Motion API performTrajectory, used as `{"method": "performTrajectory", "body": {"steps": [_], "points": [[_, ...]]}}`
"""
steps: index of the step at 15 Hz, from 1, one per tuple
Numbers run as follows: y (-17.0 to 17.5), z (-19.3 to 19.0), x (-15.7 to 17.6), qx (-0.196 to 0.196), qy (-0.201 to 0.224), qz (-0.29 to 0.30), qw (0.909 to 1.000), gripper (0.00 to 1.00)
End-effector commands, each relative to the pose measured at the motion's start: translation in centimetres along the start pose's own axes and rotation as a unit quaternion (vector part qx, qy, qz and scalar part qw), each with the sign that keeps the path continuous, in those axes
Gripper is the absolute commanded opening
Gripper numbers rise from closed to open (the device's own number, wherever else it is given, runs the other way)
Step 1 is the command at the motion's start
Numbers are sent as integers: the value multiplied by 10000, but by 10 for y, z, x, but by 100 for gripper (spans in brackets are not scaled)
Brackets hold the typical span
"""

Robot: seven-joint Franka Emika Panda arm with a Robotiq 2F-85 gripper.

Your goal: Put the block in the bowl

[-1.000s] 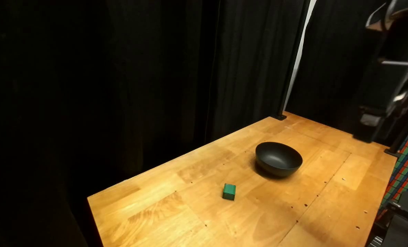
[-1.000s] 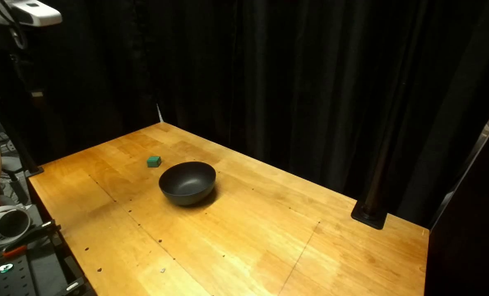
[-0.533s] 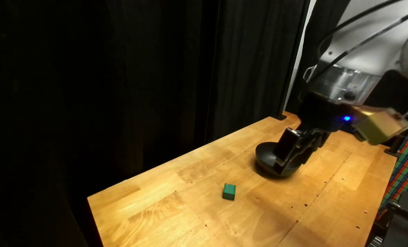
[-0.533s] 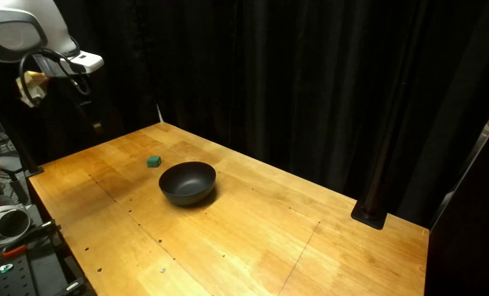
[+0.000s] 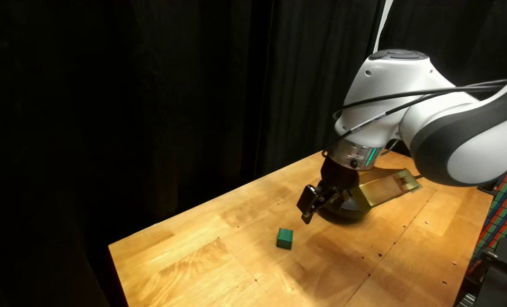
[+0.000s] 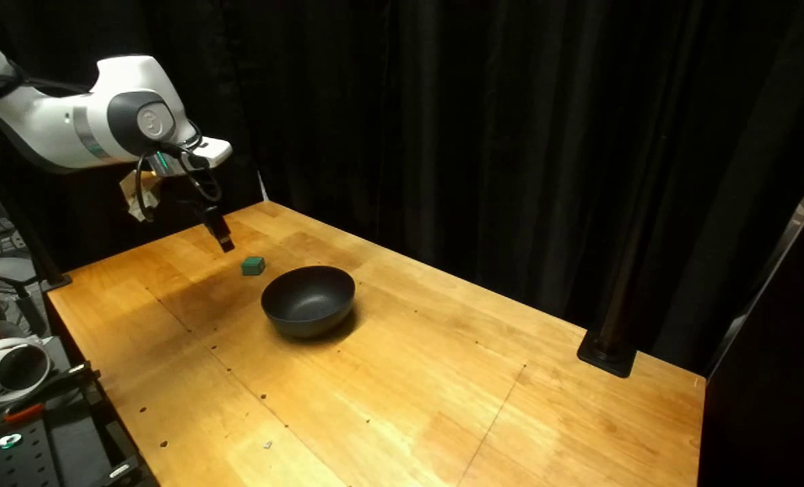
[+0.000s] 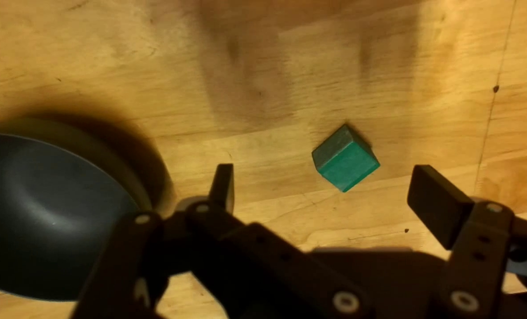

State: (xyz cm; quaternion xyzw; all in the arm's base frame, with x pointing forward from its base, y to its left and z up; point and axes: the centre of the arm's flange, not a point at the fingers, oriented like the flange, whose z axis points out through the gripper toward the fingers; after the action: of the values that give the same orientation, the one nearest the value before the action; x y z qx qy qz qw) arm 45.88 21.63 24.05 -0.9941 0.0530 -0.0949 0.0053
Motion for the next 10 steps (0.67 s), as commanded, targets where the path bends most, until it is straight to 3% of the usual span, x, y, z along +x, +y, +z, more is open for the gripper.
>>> {"method": "performTrajectory", "body": {"steps": [1,10], "points": [[-26,40,25,126,190,253,9994,100],[-51,95,27,318,415,515,9973,100]]}}
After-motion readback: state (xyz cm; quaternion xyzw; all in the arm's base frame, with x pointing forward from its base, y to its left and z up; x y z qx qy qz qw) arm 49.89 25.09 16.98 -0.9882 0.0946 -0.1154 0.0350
